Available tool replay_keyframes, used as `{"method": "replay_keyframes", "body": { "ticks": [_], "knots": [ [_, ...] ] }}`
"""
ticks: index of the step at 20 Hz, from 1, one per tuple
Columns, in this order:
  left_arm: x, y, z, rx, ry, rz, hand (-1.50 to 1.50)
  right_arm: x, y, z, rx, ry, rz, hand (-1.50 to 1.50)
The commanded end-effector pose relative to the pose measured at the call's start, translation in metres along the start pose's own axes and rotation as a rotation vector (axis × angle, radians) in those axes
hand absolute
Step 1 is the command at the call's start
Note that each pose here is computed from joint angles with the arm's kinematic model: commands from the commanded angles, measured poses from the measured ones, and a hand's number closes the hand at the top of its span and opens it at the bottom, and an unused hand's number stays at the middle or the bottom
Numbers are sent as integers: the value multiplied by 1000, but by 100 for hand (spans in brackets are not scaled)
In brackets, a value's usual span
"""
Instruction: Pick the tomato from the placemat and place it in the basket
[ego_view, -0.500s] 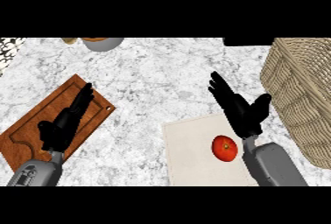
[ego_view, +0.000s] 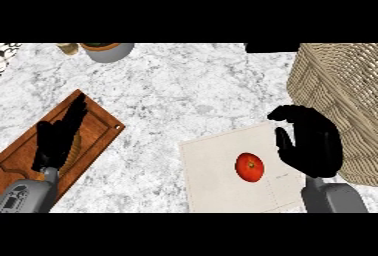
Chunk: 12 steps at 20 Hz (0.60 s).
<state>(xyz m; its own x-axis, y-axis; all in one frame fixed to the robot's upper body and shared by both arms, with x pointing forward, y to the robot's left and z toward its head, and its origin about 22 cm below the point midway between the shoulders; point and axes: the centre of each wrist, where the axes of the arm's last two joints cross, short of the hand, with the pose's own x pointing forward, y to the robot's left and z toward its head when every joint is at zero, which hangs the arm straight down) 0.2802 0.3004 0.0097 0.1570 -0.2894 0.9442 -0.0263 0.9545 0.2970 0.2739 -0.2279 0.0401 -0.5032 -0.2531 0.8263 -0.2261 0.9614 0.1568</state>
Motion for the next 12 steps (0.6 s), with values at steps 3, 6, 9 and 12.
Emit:
{"method": "replay_keyframes", "body": {
  "ticks": [3,6,9,12],
  "knots": [
    [8,-11,-4,13,57,-8,0,5,45,31,-187,-299,212,-150],
    [8,-3,-6,12,67,-11,0,17,44,49,-263,-184,434,-150],
    [4,-5,2,24,60,-2,0,35,-9,77,-242,8,740,-150],
    [11,-4,-2,29,78,0,0,64,-38,95,-112,162,946,-150]
  ]
}}
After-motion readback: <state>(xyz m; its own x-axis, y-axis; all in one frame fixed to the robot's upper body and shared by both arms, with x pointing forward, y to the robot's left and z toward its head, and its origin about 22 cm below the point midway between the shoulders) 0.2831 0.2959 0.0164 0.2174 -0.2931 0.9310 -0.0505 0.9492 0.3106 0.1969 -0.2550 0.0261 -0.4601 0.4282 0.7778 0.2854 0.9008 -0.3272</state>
